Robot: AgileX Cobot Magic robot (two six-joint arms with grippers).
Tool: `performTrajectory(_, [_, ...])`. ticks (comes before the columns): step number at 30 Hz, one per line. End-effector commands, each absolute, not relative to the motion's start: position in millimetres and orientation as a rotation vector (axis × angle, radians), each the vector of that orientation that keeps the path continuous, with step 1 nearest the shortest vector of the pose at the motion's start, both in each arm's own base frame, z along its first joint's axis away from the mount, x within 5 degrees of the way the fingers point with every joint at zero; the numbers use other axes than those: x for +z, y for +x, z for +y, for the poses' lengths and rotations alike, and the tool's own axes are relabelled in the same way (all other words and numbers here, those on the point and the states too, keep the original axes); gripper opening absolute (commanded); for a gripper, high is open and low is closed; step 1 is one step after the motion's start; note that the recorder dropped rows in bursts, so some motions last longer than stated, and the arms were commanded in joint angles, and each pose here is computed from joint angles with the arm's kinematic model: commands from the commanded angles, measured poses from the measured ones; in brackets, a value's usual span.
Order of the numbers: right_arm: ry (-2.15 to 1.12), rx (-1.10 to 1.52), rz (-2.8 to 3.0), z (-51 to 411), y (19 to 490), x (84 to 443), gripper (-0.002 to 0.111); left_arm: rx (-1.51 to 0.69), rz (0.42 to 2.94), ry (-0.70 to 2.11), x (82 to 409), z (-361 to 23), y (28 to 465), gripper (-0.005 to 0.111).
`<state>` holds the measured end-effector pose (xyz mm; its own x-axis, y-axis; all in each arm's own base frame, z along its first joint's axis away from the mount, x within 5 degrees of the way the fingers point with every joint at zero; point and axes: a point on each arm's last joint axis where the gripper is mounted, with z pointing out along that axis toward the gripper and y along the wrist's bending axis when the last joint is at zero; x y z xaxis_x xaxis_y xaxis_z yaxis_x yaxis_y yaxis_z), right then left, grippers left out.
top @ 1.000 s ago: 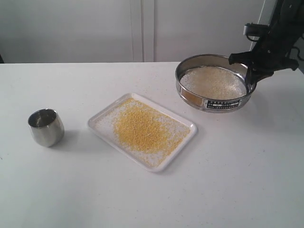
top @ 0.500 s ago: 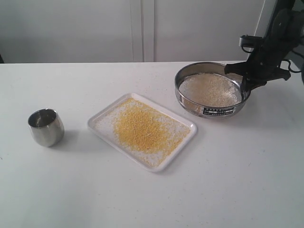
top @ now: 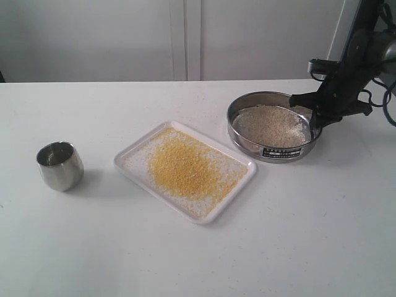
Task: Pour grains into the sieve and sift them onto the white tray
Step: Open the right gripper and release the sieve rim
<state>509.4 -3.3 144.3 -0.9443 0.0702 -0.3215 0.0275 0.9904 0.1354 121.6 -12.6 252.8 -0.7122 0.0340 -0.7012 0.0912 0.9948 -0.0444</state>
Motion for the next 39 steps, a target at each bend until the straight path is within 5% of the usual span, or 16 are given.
performTrajectory(1, [0.111, 0.21, 2.806, -7.4, 510.9, 138.2, 0.0, -0.109, 2.368, 0.069, 251.9, -12.7, 120.2, 0.0])
performTrajectory(7, [0.071, 0.209, 2.832, -7.1, 508.9, 135.6, 0.001, -0.109, 2.368, 0.069, 251.9, -12.7, 120.2, 0.0])
performTrajectory(18, [0.069, 0.21, 2.828, -7.0, 508.6, 140.8, 0.054, -0.109, 2.368, 0.069, 251.9, -12.7, 120.2, 0.0])
performTrajectory(33, [0.034, 0.195, 2.715, -6.8, 504.0, 196.6, 0.054, -0.109, 2.368, 0.069, 251.9, -12.7, 120.2, 0.0])
performTrajectory(39, [0.014, 0.191, 2.69, -6.5, 499.7, 215.0, 0.044, -0.109, 2.368, 0.069, 251.9, -12.7, 120.2, 0.0])
